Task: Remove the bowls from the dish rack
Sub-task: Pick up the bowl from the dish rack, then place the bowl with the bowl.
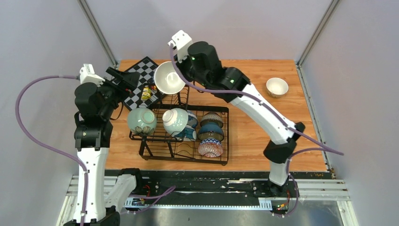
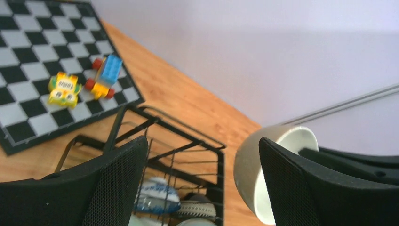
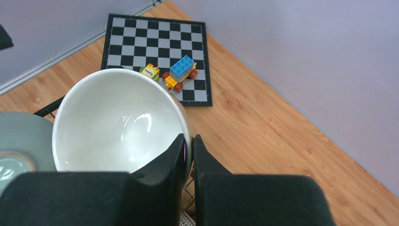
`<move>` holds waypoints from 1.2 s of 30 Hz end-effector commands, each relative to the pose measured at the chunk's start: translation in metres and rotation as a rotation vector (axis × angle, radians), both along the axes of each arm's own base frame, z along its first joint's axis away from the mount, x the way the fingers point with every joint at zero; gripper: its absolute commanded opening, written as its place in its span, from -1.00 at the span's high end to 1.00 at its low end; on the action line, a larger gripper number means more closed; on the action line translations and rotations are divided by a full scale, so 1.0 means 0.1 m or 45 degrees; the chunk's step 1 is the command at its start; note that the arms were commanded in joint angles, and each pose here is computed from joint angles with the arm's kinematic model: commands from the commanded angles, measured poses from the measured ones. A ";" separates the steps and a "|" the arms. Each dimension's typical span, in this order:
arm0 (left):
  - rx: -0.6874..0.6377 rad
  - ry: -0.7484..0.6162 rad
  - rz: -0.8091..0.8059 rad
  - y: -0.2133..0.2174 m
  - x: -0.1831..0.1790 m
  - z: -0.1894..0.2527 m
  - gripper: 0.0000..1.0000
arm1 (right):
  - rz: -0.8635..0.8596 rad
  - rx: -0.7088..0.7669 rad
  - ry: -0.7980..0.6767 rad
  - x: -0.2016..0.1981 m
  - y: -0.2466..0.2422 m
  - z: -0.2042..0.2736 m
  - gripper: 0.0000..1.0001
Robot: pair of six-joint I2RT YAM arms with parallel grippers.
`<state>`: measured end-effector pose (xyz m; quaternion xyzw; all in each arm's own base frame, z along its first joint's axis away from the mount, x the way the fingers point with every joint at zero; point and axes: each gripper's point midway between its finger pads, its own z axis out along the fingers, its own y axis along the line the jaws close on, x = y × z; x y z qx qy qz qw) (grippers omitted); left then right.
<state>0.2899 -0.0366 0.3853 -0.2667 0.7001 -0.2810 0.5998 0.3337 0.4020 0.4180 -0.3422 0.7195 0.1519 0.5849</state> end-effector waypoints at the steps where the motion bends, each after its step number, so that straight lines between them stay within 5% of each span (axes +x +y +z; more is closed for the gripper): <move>1: 0.026 -0.221 -0.066 -0.09 0.06 0.52 -0.81 | -0.083 0.200 -0.145 -0.21 -0.46 0.71 1.00; 5: -0.026 -0.288 -0.254 -0.37 0.20 0.68 -0.82 | -0.155 0.191 -0.148 -0.38 -0.88 0.66 1.00; 21: 0.502 -0.152 -0.634 -1.67 -0.15 0.64 -0.88 | -0.388 0.036 -0.051 -1.18 -2.52 -0.07 1.00; 36: 0.770 0.019 -0.988 -2.70 -0.75 0.06 -0.87 | -0.270 -0.111 0.172 -1.61 -2.77 -0.65 1.00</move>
